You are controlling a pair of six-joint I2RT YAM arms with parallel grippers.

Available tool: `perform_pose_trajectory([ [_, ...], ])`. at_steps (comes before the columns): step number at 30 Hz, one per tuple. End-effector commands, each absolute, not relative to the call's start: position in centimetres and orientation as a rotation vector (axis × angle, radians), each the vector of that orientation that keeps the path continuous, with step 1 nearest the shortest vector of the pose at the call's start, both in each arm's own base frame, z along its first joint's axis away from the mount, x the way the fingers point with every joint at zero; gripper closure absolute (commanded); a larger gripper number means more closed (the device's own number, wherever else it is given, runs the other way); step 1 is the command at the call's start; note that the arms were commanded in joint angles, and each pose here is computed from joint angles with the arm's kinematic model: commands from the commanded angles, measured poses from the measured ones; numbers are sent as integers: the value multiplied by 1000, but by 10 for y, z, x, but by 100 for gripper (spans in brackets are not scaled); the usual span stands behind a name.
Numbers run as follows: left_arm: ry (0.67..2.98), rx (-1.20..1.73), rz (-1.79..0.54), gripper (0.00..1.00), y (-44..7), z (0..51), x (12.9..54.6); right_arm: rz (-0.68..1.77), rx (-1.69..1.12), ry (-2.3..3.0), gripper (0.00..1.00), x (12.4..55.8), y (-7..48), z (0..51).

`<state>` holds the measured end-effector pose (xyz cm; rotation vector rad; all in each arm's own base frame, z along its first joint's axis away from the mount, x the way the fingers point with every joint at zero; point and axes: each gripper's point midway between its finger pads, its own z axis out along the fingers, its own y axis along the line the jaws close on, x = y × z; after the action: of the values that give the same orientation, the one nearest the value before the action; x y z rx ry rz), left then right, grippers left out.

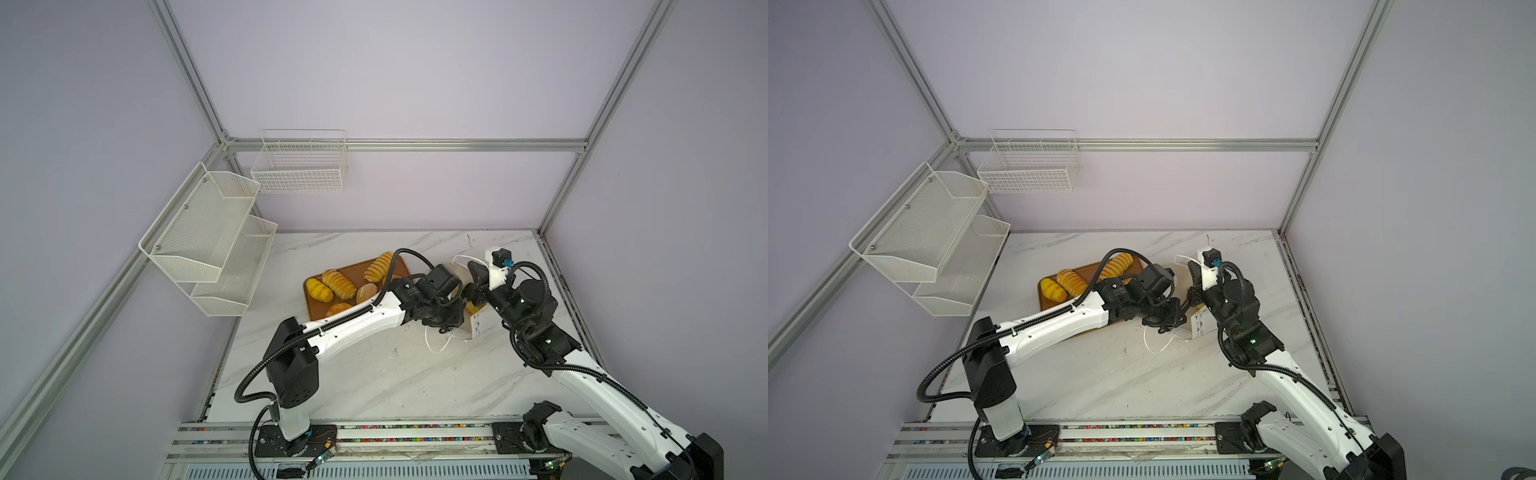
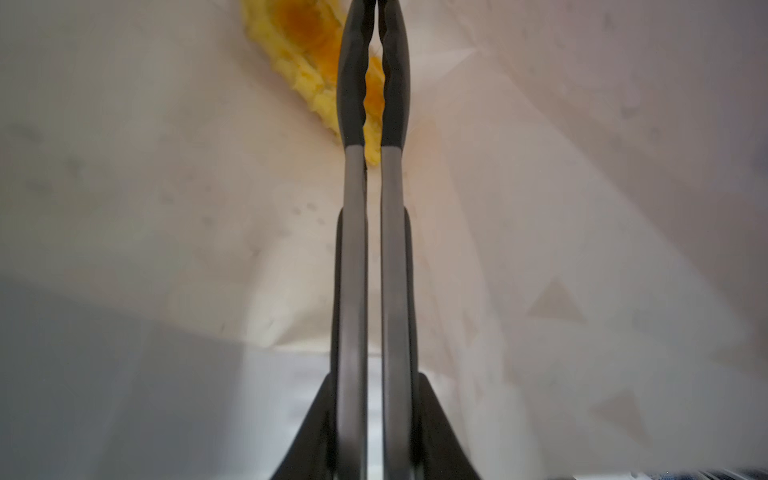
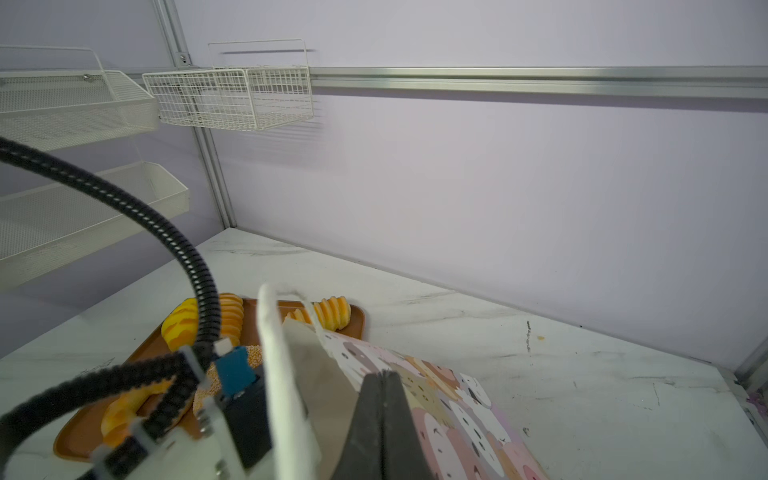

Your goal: Take the fake bread out of the paper bag

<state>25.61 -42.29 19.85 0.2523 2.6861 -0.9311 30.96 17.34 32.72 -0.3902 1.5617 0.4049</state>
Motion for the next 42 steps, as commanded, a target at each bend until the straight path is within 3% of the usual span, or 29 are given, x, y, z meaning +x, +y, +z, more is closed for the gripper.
perform_pose_trajectory([
  [1,2621,223,-1076,78,-438,206,263,451,-472,1455,100,290,180,341],
  [15,2663,52,-1061,66,-420,161,269,550,-573,1320,100,254,188,340],
  [26,2677,41,-1113,54,-418,157,269,561,-624,1341,100,257,197,325],
  [42,2637,124,-1142,53,-416,168,249,502,-560,1445,100,282,193,312],
])
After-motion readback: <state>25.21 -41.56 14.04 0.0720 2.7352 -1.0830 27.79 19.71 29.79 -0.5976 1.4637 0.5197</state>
